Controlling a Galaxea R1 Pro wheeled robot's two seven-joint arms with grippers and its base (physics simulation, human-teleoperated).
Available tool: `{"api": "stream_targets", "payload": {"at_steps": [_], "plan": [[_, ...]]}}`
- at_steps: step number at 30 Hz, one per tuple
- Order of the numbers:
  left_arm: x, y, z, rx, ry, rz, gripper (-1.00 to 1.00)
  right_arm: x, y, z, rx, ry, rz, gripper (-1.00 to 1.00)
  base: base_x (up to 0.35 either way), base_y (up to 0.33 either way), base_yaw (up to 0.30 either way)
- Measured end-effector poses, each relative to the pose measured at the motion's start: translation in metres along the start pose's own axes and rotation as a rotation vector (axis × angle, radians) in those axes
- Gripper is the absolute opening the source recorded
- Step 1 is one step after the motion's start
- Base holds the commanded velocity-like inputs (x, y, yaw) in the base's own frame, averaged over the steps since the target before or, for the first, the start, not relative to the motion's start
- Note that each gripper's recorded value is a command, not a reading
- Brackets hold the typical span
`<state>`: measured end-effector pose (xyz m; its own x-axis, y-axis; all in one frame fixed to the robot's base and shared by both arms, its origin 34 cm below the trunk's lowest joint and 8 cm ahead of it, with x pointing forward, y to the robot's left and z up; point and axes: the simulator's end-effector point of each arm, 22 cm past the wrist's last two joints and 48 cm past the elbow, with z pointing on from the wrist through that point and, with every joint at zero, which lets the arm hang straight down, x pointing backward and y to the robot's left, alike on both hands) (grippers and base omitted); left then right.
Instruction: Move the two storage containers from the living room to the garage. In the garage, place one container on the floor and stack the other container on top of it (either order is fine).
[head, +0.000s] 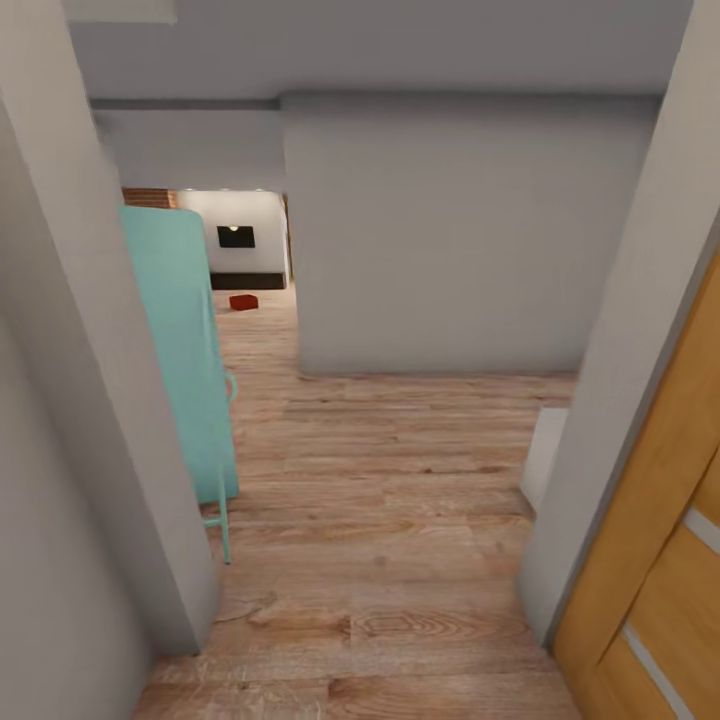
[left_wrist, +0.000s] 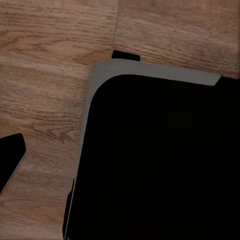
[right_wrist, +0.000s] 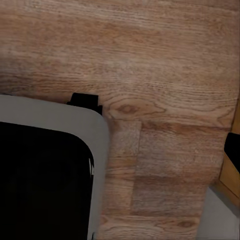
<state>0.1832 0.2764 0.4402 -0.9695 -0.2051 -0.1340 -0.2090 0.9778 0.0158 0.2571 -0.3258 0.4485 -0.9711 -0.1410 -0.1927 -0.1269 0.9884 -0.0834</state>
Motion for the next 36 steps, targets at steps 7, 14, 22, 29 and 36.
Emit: {"api": "stream_targets", "payload": {"at_steps": [7,14,22,29,36], "plan": [[0.0050,-0.0014,-0.0003,0.002,0.010,-0.002,1.00,0.0001,-0.0012,0.0000,0.002,0.000,0.000,1.00,0.323,0.105,0.000],[0.0070,-0.0019,-0.0004,0.002,0.014,-0.003,1.00,-0.0049,0.0015,0.0000,-0.002,-0.022,0.003,1.00,0.323,0.067,0.000],[0.0077,-0.0020,-0.0004,0.001,0.016,-0.002,1.00,-0.0059,0.0010,0.0000,-0.001,-0.026,0.004,1.00,0.321,-0.056,0.000],[0.0080,-0.0020,-0.0004,0.001,0.017,-0.002,1.00,-0.0056,0.0004,-0.0001,-0.001,-0.025,0.004,1.00,0.314,-0.158,0.000],[0.0081,-0.0020,-0.0004,0.001,0.017,-0.002,1.00,-0.0057,-0.0008,-0.0001,0.001,-0.026,0.003,1.00,0.312,-0.164,0.000]]}}
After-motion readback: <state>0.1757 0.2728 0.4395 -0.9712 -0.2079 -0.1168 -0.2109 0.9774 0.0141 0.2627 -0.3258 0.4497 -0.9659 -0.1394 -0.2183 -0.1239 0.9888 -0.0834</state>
